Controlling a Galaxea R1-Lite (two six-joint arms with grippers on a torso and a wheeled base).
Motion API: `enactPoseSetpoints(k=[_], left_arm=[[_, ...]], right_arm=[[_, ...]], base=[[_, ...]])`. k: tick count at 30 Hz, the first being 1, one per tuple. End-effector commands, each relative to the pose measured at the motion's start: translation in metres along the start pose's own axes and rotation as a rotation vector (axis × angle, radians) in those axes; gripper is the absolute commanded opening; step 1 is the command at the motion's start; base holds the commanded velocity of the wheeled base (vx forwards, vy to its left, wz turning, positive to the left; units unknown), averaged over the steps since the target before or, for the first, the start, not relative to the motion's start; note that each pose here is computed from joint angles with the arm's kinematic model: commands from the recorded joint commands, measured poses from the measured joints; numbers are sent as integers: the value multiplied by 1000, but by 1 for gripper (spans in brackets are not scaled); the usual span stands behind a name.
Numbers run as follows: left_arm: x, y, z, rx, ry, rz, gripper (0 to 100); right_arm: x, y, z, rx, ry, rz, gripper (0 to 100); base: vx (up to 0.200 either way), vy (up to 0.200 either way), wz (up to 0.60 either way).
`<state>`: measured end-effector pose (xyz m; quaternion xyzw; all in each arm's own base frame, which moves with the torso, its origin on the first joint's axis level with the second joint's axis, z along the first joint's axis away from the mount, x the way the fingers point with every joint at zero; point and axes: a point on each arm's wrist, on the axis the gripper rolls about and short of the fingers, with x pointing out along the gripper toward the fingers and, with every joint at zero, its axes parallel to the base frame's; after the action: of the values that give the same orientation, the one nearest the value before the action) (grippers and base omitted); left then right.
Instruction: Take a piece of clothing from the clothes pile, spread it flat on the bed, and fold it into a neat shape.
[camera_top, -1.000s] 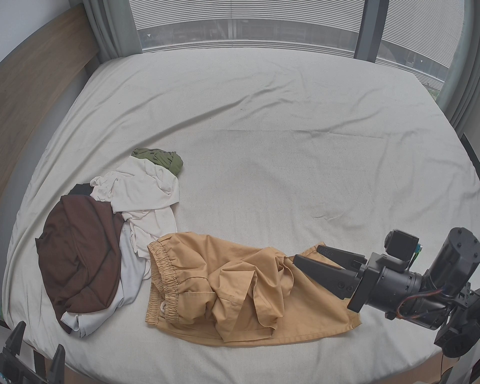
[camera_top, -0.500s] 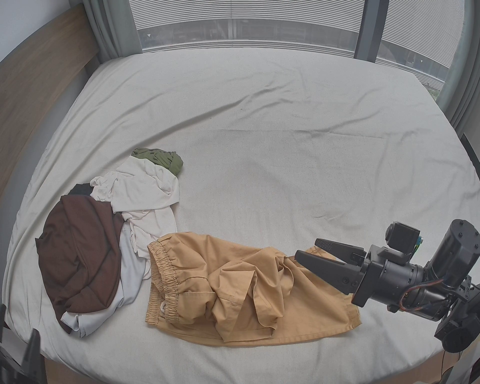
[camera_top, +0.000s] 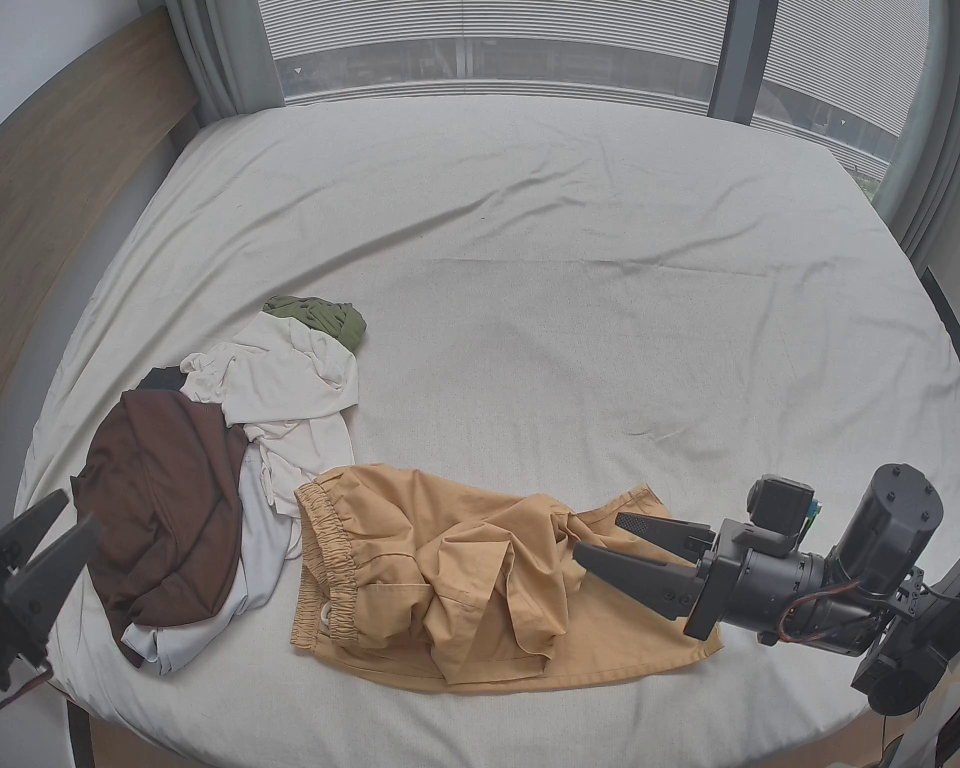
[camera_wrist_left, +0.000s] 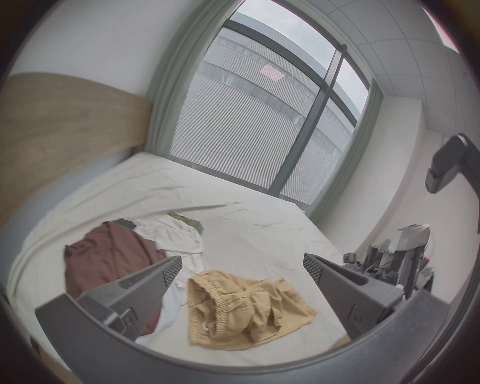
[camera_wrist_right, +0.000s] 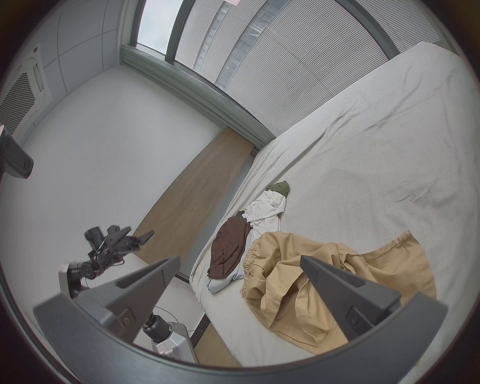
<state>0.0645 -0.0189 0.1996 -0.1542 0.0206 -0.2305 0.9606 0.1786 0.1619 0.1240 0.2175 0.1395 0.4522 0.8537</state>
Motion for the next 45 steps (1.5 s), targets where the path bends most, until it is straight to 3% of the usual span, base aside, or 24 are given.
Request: enactPoseSetpoints(k=[1,8,13,30,41,45], left_arm=[[70,14,-32,-114,286,-142,100],[92,24,-56,-137,374,-169,100],[103,31,-61,-143,364,-212,100],[124,48,-96,-207,516,-144,100],[141,68,-116,-237,544,-87,100],[151,79,-135,-277,541,-79,100]], right_arm=[[8,-13,-18,22,62,-31,100],[9,-14,-16,10,28,-23,100],[9,-16,-16,13,29,-29,100],[11,-19,-18,18,33,-40,100],[12,-20,-20,21,41,-46,100],[12,-21,-21,23,44,-50,100]], base=[[0,0,0],[0,0,0],[0,0,0],[0,0,0],[0,0,0],[0,0,0]])
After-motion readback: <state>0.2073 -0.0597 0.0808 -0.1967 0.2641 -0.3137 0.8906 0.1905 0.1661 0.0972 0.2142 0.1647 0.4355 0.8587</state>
